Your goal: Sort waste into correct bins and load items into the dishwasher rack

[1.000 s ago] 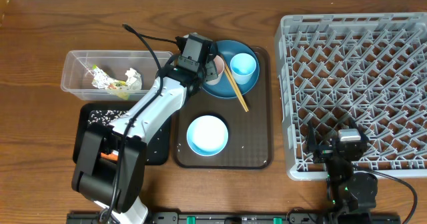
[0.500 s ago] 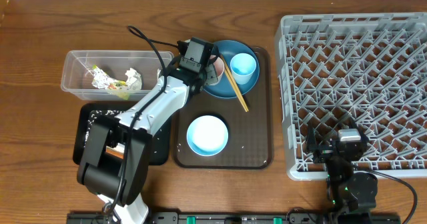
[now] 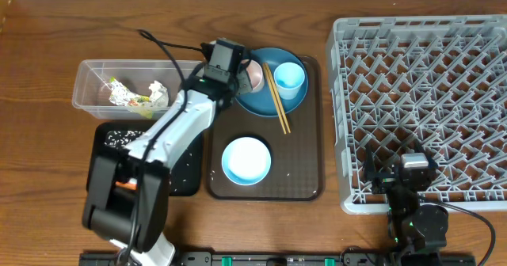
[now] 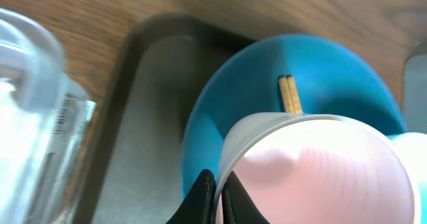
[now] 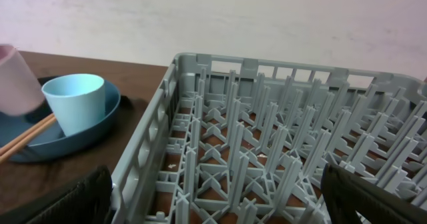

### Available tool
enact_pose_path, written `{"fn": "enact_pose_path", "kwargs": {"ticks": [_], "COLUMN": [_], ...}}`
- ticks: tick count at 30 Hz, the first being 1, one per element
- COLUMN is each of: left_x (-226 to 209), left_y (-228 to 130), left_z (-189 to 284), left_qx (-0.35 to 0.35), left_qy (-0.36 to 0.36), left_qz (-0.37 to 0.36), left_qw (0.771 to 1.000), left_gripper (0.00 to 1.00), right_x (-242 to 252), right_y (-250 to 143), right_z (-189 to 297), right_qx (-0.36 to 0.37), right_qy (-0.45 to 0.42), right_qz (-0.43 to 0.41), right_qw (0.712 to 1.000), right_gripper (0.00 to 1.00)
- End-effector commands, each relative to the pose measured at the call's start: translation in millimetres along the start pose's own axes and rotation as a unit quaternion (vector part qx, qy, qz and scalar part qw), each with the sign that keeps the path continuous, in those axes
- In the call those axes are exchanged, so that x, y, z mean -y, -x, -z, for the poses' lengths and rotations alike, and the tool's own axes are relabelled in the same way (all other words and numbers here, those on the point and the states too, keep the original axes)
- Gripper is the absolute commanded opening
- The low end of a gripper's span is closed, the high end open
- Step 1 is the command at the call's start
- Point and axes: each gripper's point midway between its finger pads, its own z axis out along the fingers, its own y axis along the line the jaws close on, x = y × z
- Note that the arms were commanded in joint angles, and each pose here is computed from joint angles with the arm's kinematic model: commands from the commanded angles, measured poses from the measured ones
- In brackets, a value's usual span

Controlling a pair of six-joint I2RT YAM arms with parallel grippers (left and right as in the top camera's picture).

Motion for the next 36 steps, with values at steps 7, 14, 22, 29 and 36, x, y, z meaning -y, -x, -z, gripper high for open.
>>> {"fn": "enact_pose_path", "kwargs": {"ticks": [7,14,22,29,36], "left_x": [4,46,50,47,54], "left_y": [18,-3,12,17,11], "left_z": [55,107,165,195,216], "left_qx": [0.028,-0.08,-0.189,-0.221,-0.252], "left_qy": [-0.018,-0.208,-0.414,-0.487,-0.534], "left_qz": [0.008,0.018,0.096,0.103,0.093], "left_qw": [0.999,0.975,0.885,0.839,0.802], "left_gripper": [0.06,0.07,0.06,0.06,0.06], "right_x": [-6,-6,-6,-26,-66], "right_y": [-2,-2,-2,2,51], "right_z": [0,0,0,2,18], "right_qx": [-0.003,-0.003,-0.003,0.003,0.081], "right_qy": [0.01,0.01,0.01,0.069,0.206], "right_qz": [0.006,0.006,0.006,-0.026,-0.123], "right_qw": [1.0,1.0,1.0,0.997,0.967], "right_gripper": [0.99,0.99,0.99,0.99,0.99]}}
